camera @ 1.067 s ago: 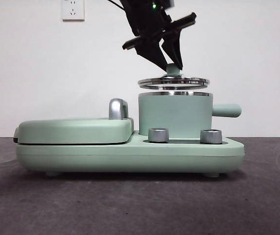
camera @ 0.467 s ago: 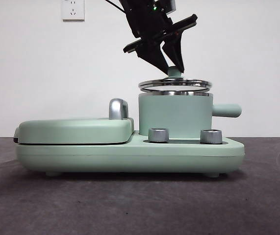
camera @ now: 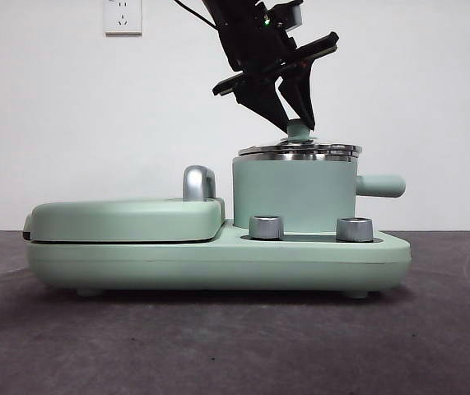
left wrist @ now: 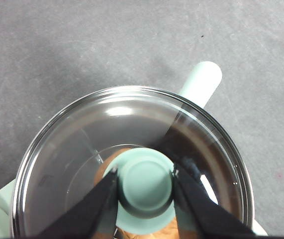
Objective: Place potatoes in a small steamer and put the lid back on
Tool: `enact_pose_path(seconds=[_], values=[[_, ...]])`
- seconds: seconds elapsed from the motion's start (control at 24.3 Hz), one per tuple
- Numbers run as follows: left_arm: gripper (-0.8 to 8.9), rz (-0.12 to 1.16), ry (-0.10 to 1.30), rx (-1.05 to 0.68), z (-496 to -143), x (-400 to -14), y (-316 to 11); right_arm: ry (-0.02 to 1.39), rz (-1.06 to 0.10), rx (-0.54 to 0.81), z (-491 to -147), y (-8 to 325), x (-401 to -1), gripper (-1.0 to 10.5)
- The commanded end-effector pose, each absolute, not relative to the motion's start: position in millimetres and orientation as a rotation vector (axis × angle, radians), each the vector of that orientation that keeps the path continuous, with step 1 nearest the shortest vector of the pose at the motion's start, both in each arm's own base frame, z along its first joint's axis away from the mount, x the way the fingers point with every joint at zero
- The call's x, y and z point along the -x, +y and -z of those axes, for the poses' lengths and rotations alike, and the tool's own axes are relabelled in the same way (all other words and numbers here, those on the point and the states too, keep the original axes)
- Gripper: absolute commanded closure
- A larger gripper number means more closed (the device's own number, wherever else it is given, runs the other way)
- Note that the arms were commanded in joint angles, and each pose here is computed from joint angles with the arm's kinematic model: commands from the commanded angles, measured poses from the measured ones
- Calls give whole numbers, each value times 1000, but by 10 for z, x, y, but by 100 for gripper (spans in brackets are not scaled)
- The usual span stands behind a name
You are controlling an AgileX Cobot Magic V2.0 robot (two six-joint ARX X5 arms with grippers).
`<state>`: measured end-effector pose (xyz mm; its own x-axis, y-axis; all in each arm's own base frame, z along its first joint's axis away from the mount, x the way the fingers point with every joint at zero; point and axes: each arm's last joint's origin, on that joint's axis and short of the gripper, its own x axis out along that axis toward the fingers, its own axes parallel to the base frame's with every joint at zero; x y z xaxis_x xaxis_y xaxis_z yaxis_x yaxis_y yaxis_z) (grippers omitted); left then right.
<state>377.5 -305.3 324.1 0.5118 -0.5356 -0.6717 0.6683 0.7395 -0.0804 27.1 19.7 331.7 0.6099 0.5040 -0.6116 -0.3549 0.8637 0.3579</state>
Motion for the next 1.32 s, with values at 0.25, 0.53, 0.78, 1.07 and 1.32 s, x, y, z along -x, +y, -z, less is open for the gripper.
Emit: enact_pose_path(seconds=[0.25,0.53,0.78,1.07,1.32], values=[[797,729,734,-203,-3239,-3793,-3101,755,-497,-222,-3347,198,-275,484],[797,725,752,-207,-3254,-3771,-3077,752,-473,-227,-3347,193,-279,484],[784,728,751,-215,-3251,-3770,-3078,755,-468,-239,-3346,193,-279,484],[251,704,769,-172,-3401,-3721,-2954,755,-469,-238,-3346,193,-279,484],[252,712,727,-157,-4339,-3020,-2381,744,-474,-235,-3354,196,-284,484]])
